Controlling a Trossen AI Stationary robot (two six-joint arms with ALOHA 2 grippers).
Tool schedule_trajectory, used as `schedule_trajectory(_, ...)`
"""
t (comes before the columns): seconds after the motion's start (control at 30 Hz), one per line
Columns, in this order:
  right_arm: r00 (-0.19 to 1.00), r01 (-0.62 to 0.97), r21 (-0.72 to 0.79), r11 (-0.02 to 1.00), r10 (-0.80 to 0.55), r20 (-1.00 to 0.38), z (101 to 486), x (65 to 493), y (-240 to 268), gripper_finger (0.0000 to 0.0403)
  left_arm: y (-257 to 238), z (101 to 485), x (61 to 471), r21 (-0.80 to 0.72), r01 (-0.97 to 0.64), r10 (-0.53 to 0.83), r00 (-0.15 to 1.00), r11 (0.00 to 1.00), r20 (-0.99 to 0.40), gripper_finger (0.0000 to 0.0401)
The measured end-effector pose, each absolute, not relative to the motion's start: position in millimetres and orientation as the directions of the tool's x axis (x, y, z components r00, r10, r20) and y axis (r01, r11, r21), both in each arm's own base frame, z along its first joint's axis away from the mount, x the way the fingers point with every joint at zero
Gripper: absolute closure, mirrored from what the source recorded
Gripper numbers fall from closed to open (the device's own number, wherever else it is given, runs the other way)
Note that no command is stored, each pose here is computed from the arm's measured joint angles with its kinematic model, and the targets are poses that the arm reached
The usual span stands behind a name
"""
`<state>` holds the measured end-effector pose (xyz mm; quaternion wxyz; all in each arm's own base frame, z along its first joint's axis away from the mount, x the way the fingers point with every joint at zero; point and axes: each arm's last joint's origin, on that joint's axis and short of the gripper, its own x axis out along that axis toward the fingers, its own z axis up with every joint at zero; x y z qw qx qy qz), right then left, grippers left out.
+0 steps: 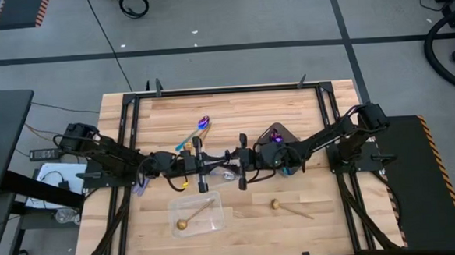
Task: Sort silverware by color (type)
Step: Put the blue spoon into the black transparent bin
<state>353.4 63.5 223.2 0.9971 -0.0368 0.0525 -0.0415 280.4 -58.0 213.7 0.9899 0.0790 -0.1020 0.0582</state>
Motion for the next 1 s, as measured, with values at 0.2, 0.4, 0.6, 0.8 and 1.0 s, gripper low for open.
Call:
schedule_trajectory(0.2, 0.989, 0.072, -0.124, 0.990, -0.087, -0.118, 221.6, 353.2, 63.4, 0.0361, -58.8, 213.4, 280.3, 0.143, -0.131, 0.100, 0.973, 0.981, 0.208, 0.0375)
schedule_trajectory(0.4, 0.981, 0.048, -0.107, 0.993, -0.067, -0.183, 215.2, 352.2, 63.9, 0.0361, -58.8, 206.6, 281.5, 0.160, -0.133, 0.111, 0.984, 0.978, 0.138, 0.0368)
schedule_trajectory(0.6, 0.959, 0.053, -0.096, 0.994, -0.077, -0.272, 208.2, 349.2, 62.6, 0.0361, -57.7, 203.4, 280.1, 0.117, -0.141, 0.134, 0.989, 0.983, 0.066, 0.0323)
schedule_trajectory(0.8, 0.954, 0.054, -0.083, 0.995, -0.076, -0.289, 207.1, 348.4, 62.2, 0.0361, -60.0, 209.4, 273.5, 0.104, -0.194, 0.191, 0.981, 0.976, 0.035, 0.0246)
schedule_trajectory(1.0, 0.936, 0.065, -0.052, 0.997, -0.079, -0.344, 209.7, 342.1, 61.0, 0.0360, -70.1, 208.1, 261.7, 0.146, -0.279, 0.291, 0.954, 0.949, -0.070, 0.0204)
